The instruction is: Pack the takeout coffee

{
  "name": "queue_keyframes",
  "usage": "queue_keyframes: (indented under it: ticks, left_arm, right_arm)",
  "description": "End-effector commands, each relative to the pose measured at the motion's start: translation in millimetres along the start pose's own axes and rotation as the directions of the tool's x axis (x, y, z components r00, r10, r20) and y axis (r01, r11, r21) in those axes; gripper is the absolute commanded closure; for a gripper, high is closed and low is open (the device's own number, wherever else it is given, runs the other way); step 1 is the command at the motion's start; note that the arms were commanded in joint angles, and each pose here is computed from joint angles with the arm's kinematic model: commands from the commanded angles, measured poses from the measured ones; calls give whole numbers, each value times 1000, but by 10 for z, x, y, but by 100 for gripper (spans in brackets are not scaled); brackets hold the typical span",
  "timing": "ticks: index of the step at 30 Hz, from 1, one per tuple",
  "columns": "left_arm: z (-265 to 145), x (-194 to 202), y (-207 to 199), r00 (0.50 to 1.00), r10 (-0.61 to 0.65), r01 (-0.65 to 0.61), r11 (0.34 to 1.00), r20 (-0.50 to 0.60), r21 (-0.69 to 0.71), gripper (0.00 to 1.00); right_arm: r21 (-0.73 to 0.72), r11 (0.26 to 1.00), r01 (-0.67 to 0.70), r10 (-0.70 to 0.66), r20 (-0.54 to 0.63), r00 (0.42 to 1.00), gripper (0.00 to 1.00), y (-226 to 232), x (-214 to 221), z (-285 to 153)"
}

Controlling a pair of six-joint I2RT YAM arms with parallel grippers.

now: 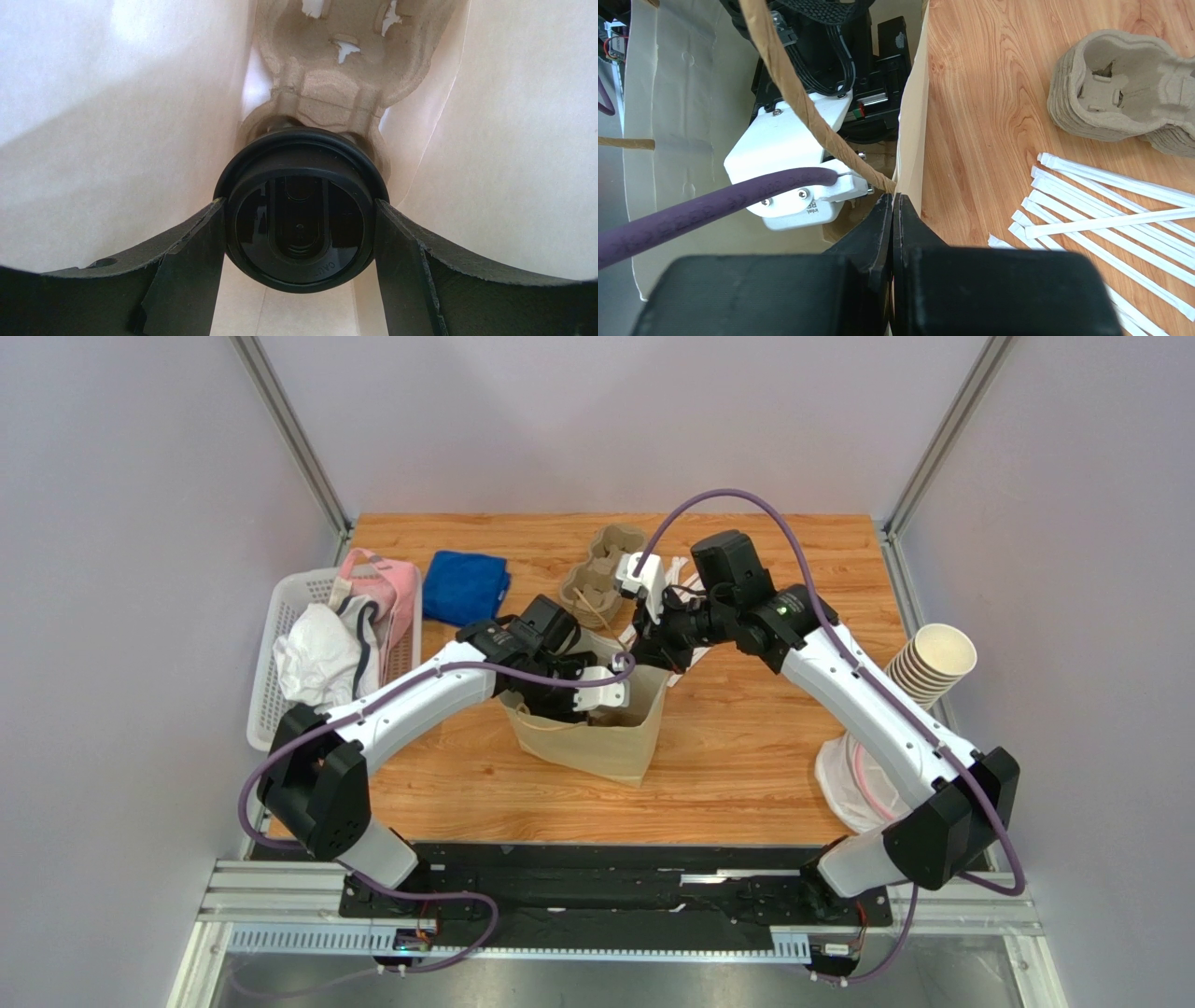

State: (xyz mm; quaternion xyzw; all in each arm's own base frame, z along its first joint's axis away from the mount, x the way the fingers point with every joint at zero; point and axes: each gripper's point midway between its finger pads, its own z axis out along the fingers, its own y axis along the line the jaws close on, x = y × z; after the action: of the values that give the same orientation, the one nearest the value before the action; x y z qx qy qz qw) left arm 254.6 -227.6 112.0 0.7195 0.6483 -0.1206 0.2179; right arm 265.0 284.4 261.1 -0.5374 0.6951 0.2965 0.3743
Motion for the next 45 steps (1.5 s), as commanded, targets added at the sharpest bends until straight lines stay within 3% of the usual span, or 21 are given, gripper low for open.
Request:
queue_keyframes:
  ticks: [1, 17, 26, 40, 41, 45]
  left_arm:
    - [356, 388, -277, 990, -64, 80, 988, -122, 133, 100]
    - [551, 732, -308, 965, -70, 104, 987, -252, 123, 100]
    - [127, 198, -27, 986, -65, 68, 998, -152, 11, 66]
    - [-238, -115, 59, 994, -31, 19, 994, -109, -109, 47]
    - [-240, -116, 51, 994, -30, 18, 994, -109, -104, 36]
    - [-303, -175, 62, 996, -24, 14, 993, -84, -116, 33]
  right_arm:
    - [-51, 999, 8, -7, 12, 1000, 100, 34, -64, -11]
    - [-54, 998, -12, 11, -17, 1000, 100, -113, 34, 60]
    - [-61, 998, 29, -29, -8, 1000, 100, -87, 24, 20]
    - [-67, 996, 58, -59, -2, 998, 100, -82, 37, 10]
    - [-69, 996, 62, -63, -4, 998, 100, -82, 55, 12]
    - [-76, 994, 76, -76, 3, 997, 100, -58, 45, 0]
